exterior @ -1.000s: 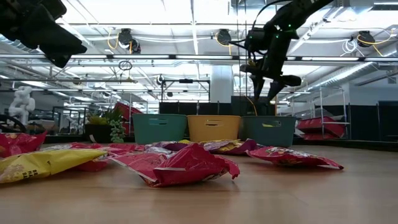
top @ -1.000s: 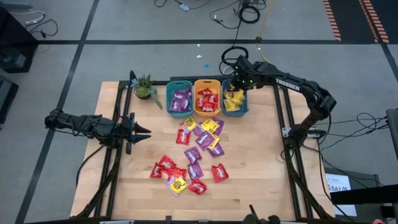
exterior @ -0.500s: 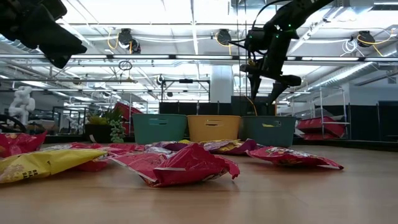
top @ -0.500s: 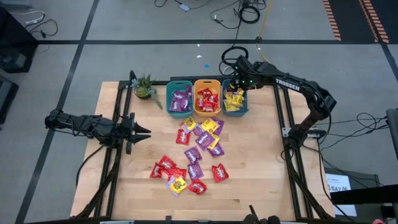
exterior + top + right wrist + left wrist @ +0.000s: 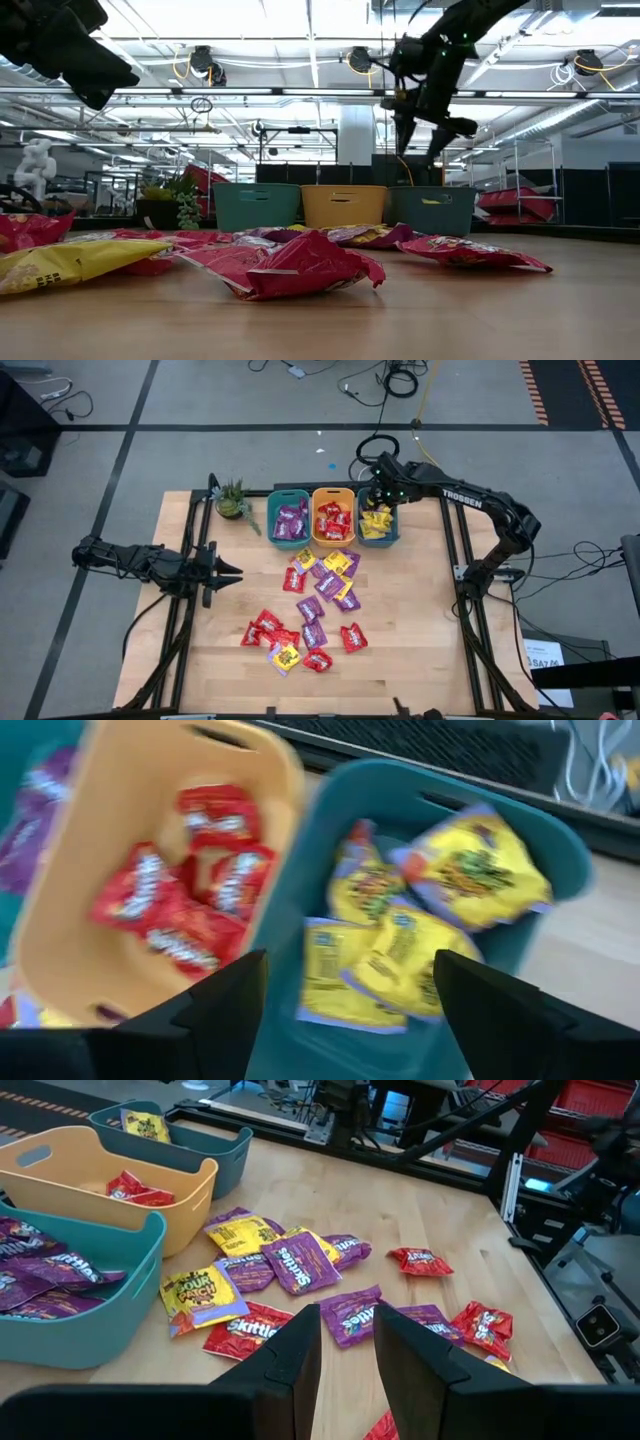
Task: Sort candy
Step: Put the yellow candy into the dark blue bin
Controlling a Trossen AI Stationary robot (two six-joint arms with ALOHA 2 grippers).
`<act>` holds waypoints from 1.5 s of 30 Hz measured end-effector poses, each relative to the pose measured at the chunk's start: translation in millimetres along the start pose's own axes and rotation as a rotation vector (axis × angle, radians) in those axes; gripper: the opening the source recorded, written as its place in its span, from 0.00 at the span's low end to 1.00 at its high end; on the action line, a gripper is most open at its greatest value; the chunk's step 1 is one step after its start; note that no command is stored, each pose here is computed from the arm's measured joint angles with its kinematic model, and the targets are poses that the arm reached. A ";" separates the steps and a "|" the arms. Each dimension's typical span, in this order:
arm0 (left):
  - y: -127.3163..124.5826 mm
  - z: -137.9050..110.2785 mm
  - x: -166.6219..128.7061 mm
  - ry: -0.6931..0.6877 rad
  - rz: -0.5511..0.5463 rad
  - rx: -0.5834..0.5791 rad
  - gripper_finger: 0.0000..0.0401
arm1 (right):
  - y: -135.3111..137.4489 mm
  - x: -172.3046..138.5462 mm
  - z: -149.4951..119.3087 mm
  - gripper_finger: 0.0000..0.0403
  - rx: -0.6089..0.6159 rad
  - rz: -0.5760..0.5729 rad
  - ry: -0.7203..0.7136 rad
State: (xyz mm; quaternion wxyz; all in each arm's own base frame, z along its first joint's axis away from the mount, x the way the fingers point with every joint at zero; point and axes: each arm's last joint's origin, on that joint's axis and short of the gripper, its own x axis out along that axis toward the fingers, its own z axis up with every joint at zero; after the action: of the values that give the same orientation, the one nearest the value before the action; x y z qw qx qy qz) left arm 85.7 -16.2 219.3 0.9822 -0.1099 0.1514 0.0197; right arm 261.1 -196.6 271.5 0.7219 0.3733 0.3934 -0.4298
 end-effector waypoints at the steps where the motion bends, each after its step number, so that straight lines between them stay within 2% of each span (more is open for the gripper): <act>1: 0.0 0.0 0.0 0.000 0.000 0.000 0.26 | 6.1 -3.3 -3.0 0.69 -0.018 0.003 -0.022; 5: 0.1 -0.4 0.0 0.004 0.001 0.001 0.26 | 34.4 -22.7 -21.1 0.69 -0.063 0.032 -0.120; 10: 0.1 -0.5 0.0 0.005 0.001 0.012 0.26 | 76.4 -41.1 -58.3 0.69 -0.144 0.107 -0.185; 15: 0.1 -0.5 0.0 0.005 0.001 0.037 0.26 | 125.9 -54.7 -100.6 0.69 -0.454 0.287 -0.271; 19: 0.2 -0.6 0.0 0.007 0.001 0.038 0.26 | 154.0 -60.3 -127.9 0.69 -0.688 0.391 -0.350; 22: 0.1 -0.5 0.0 0.006 0.000 0.037 0.26 | 170.9 -53.8 -146.9 0.69 -0.868 0.435 -0.378; 25: 0.1 -0.5 0.0 0.005 -0.001 0.035 0.26 | 189.0 -40.3 -166.7 0.69 -1.000 0.535 -0.362; 32: 0.0 -0.5 0.0 0.006 -0.003 0.029 0.26 | 229.2 -1.0 -210.8 0.69 -1.029 0.690 -0.394; 39: 0.0 -0.4 0.0 0.005 -0.004 0.029 0.26 | 277.0 34.4 -252.3 0.69 -1.118 0.720 -0.252; 45: 0.1 -0.7 0.0 0.008 -0.003 0.029 0.26 | 307.7 60.4 -284.3 0.69 -1.161 0.653 -0.086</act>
State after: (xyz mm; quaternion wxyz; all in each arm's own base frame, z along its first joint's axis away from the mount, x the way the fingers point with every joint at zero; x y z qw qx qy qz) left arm 85.5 -16.3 218.6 0.9831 -0.0958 0.1552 0.0157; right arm 491.6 141.3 162.5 0.9138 0.0068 0.3987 0.0778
